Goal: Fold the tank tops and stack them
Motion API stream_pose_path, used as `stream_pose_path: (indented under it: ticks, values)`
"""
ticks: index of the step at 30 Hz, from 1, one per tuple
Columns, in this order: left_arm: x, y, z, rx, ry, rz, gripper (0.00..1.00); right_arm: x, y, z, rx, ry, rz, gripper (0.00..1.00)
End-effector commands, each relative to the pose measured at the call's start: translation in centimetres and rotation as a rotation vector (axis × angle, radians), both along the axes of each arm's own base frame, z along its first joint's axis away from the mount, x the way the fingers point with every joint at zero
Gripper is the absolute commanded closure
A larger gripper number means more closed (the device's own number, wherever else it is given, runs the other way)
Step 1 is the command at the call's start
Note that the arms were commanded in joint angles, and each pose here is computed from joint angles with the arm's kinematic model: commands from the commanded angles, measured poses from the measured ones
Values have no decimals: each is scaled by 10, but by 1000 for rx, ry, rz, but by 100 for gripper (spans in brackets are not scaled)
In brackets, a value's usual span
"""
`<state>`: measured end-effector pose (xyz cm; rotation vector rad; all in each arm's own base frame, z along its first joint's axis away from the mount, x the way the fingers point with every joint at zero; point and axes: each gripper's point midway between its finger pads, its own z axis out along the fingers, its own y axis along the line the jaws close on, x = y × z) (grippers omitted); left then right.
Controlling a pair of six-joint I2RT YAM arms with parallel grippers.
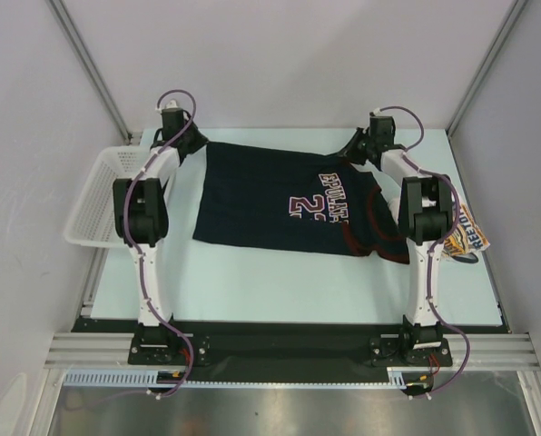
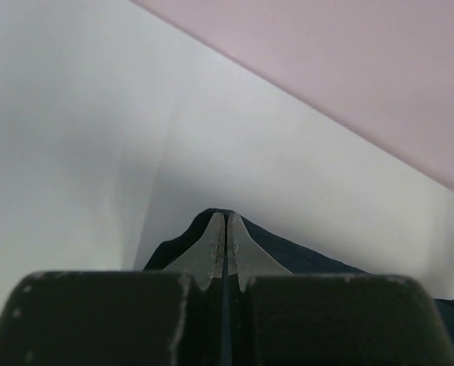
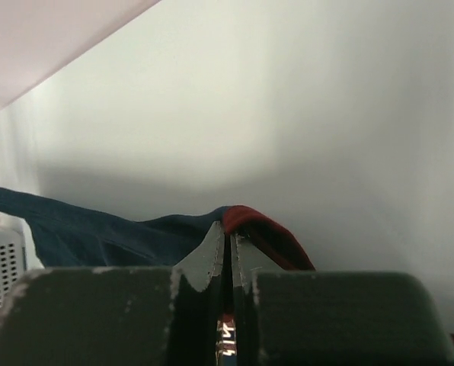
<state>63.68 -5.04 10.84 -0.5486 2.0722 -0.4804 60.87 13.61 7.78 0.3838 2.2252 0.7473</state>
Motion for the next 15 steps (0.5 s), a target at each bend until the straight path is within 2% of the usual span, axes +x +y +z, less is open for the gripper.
stream_pose_path:
  ticks: [1,7,12,15]
  values:
    - [24,-12,41,-80,-130,-33,100,21,-4,29,74,-92,0,98]
    - [26,-17,53,-106,-161,-54,100,20,-2,37,91,-116,17,97]
    - [19,-19,69,-106,-179,-70,100,15,-1,53,93,-138,34,88]
    - [7,-19,71,-104,-170,-75,100,10,-2,59,88,-143,37,94]
